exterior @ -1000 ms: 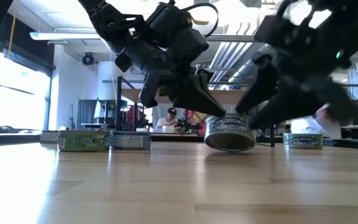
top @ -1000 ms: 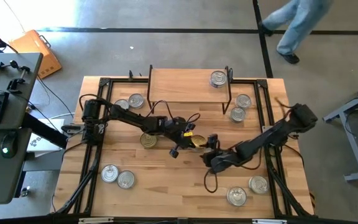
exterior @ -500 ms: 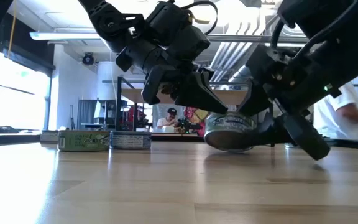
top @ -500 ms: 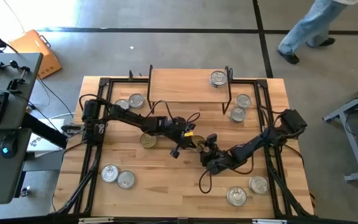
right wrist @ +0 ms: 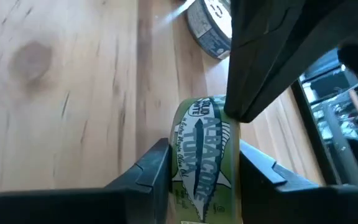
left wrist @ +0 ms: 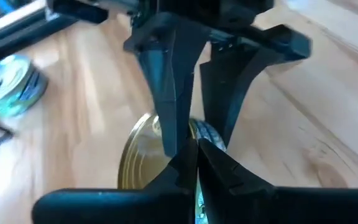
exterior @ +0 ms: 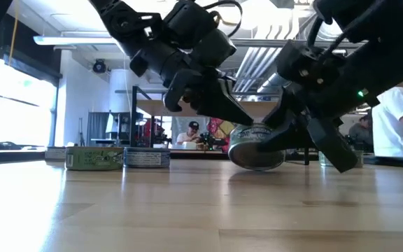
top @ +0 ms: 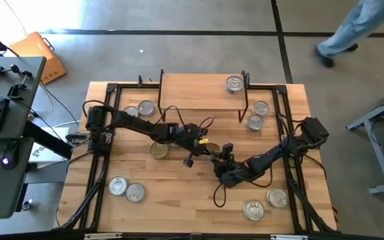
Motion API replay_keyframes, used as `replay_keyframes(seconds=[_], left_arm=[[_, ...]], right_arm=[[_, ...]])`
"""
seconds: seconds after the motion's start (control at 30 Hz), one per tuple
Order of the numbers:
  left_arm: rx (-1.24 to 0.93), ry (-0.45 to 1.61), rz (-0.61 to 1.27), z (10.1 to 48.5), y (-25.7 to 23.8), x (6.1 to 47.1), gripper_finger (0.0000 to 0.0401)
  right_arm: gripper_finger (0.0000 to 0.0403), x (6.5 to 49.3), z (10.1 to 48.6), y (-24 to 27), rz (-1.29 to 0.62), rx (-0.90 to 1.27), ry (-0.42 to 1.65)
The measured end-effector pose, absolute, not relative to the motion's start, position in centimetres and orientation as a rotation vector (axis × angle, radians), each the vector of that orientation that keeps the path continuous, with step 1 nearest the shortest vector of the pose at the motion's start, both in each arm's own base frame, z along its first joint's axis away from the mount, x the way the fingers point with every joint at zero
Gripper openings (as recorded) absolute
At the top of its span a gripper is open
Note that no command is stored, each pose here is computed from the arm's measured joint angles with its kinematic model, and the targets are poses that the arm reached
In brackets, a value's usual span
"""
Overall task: Stack canned seafood by type on shelf
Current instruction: Put the green tuna can on the shelf
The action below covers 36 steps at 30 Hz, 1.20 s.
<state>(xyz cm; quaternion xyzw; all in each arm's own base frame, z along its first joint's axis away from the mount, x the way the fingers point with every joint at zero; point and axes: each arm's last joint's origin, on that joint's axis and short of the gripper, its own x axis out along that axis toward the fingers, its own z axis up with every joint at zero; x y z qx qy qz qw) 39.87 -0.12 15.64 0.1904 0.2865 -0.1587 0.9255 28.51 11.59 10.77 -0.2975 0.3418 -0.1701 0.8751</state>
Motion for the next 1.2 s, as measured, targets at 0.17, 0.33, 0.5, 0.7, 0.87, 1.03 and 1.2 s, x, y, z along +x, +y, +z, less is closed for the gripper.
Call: replay_keyframes(seconds=[0.17, 0.33, 0.5, 0.7, 0.87, 1.03, 1.2], left_arm=[[0.412, 0.770, -0.224, 18.2, -0.1, 37.3, 0.0004], [0.311, 0.805, -0.149, 19.8, 0.1, 33.6, 0.0004], [0.257, 0.680, -0.144, 21.7, -1.3, 29.6, 0.0005], [0.269, 0.507, -0.227, 25.0, -3.9, 24.5, 0.0005], [0.294, 0.412, -0.176, 26.0, -4.6, 20.9, 0.0005], [0.313, 0.395, -0.068, 25.1, -4.4, 18.8, 0.0005], [0.301, 0.374, -0.031, 24.1, -4.2, 18.0, 0.0005]], right_arm=[[0.0115, 28.6, 11.9, 12.2, -0.317, -0.648, 0.725], [0.0115, 29.9, 16.4, 12.6, -0.297, -0.730, 0.684], [0.0115, 31.4, 21.6, 11.4, -0.343, -0.872, 0.686], [0.0115, 34.0, 25.0, 4.7, -0.448, -0.851, 0.768], [0.0115, 35.6, 26.1, -2.5, -0.489, -0.823, 0.832], [0.0115, 36.0, 25.4, -8.2, -0.440, -0.794, 0.887], [0.0136, 35.6, 25.1, -11.0, -0.508, -0.772, 0.912]])
